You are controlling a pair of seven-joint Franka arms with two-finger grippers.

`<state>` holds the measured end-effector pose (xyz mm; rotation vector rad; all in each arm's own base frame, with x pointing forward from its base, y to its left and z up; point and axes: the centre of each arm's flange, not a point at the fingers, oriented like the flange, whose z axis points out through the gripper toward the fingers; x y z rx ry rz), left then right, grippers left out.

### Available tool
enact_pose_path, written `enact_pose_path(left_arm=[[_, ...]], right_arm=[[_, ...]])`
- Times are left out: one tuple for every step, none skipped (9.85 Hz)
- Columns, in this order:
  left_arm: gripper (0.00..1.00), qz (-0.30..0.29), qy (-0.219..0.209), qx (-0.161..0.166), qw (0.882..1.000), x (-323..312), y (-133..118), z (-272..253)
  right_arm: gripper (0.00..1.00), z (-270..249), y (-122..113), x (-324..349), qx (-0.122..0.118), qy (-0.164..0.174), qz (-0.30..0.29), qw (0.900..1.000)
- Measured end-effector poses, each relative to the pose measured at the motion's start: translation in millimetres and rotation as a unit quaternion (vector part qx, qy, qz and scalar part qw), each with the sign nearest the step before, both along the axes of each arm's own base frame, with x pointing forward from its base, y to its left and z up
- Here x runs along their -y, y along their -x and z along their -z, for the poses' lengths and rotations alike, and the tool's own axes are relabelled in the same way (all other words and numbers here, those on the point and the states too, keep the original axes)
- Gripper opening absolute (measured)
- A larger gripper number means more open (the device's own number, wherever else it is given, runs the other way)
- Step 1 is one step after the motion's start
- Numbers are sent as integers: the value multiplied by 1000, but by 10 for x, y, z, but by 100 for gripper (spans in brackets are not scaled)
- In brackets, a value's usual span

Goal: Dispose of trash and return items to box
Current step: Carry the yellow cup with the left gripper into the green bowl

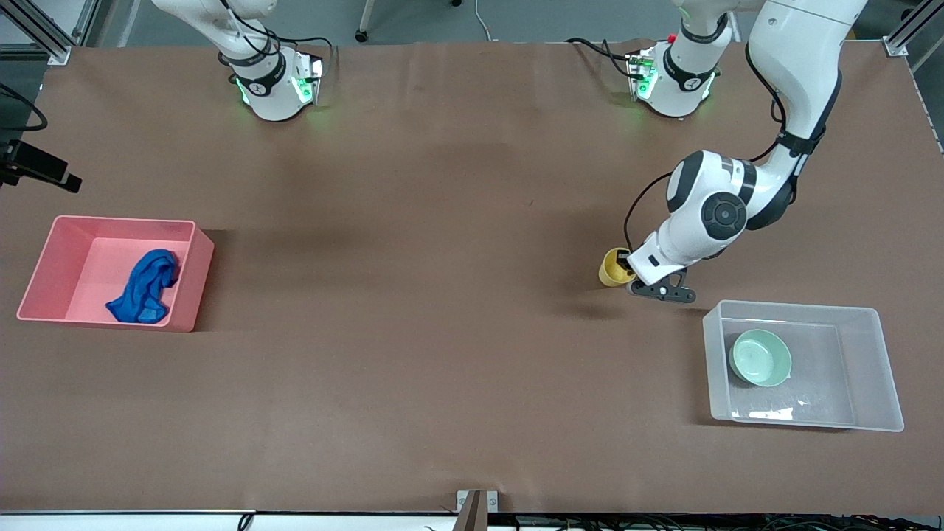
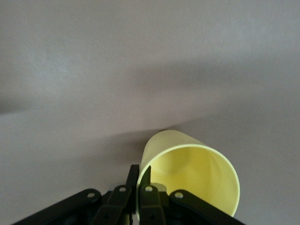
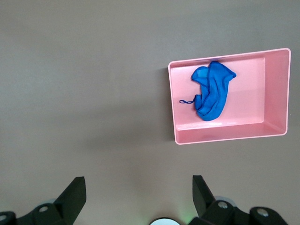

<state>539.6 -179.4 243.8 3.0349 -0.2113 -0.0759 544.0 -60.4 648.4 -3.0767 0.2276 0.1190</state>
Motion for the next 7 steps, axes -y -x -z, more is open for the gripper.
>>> enact_pose_path(left_arm=[[3, -19, 4, 24, 1000, 10, -125, -239], [3, -32, 8, 49, 998, -14, -263, -505], [3, -46, 9, 69, 996, -114, -406, -716], [3, -66, 7, 86, 994, -330, -564, -856], [3, -89, 3, 101, 991, -600, -723, -967], [3, -107, -2, 116, 988, -896, -877, -1066], [3, -113, -9, 130, 985, -1179, -1016, -1158]], right_arm=[[100, -4, -8, -52, 1, 6, -7, 1000], [100, -12, -16, -118, 2, 15, -14, 1000], [100, -41, -21, -167, 7, 22, -19, 1000], [100, -110, -18, -182, 14, 26, -21, 999], [100, -178, -9, -168, 21, 29, -30, 999], [100, -212, -1, -144, 25, 29, -38, 999], [100, -221, 2, -125, 26, 29, -39, 998]])
